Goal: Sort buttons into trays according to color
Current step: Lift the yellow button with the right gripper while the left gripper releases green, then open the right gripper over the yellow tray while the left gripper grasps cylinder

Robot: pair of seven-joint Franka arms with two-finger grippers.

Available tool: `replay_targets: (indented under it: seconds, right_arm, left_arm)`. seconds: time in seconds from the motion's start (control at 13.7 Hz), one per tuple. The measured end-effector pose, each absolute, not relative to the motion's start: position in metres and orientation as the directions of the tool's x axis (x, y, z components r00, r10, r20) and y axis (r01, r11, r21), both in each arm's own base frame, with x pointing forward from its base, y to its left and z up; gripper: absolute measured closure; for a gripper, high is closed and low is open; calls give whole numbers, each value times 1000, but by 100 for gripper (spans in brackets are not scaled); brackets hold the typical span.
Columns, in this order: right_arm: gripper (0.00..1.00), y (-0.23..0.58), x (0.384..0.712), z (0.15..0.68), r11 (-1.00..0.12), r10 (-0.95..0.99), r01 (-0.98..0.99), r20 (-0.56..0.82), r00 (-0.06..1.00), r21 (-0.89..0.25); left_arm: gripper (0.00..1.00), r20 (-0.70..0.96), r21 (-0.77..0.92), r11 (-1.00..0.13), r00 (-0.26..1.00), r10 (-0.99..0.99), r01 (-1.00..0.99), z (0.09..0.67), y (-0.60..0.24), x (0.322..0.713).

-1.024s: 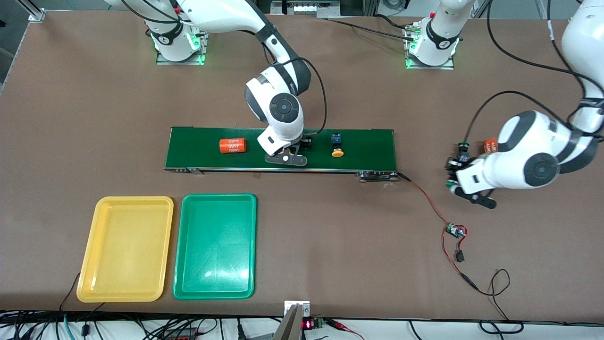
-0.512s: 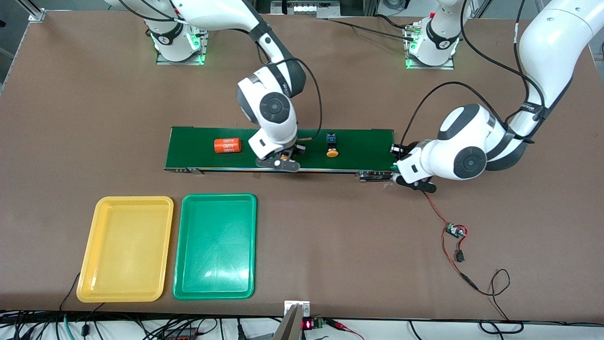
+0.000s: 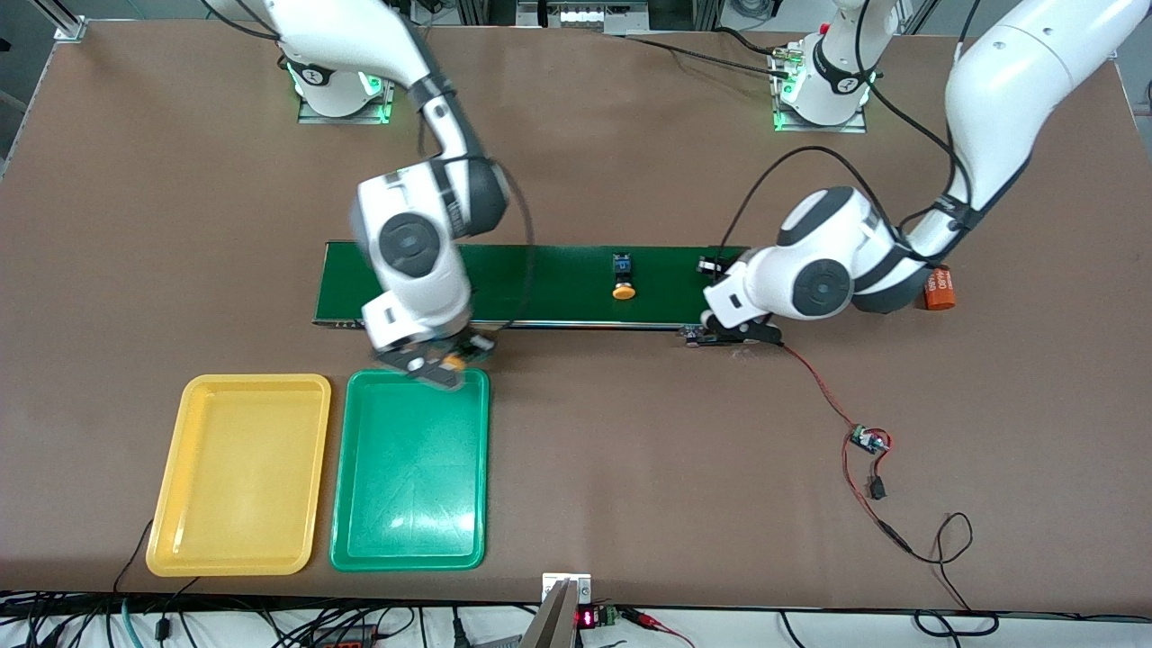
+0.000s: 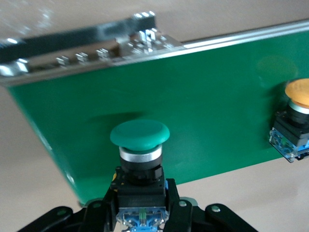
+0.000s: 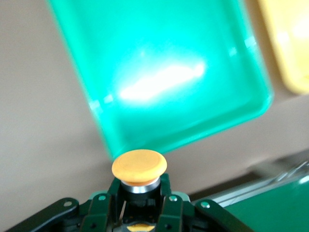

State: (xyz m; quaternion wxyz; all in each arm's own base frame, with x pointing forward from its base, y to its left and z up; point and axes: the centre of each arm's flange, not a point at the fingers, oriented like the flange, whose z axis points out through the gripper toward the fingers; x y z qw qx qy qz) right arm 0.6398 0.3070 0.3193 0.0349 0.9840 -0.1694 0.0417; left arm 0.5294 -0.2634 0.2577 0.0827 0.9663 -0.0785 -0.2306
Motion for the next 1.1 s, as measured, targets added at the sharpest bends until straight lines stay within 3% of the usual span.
replay_targets:
  seconds: [0.07, 0.15, 0.51, 0.59, 0.8, 1.1]
  right_arm:
    - [67, 273, 655, 319, -940, -328, -334, 89, 940, 64]
    - [67, 234, 669, 319, -943, -320, -326, 83, 944, 73]
    - [67, 55, 705, 302, -978, -178, -179, 22, 984, 111]
    - [67, 34, 707, 293, -987, -112, -112, 5, 994, 119]
    - [67, -11, 717, 265, -986, 76, 69, 37, 996, 152]
    - [67, -26, 722, 240, -966, 192, 180, 50, 980, 185]
  left_arm:
    - [59, -436, 188, -976, 882, -179, -105, 258, -267, 528]
    - [53, -439, 181, -980, 884, -161, -89, 257, -266, 528]
    - [4, -472, 95, -995, 878, -73, -32, 296, -218, 559]
    - [0, -474, 61, -998, 879, -52, -26, 314, -201, 570]
    - [0, -429, -31, -996, 901, -64, -85, 347, -140, 599]
    - [0, -428, -35, -985, 893, -138, -169, 334, -53, 616]
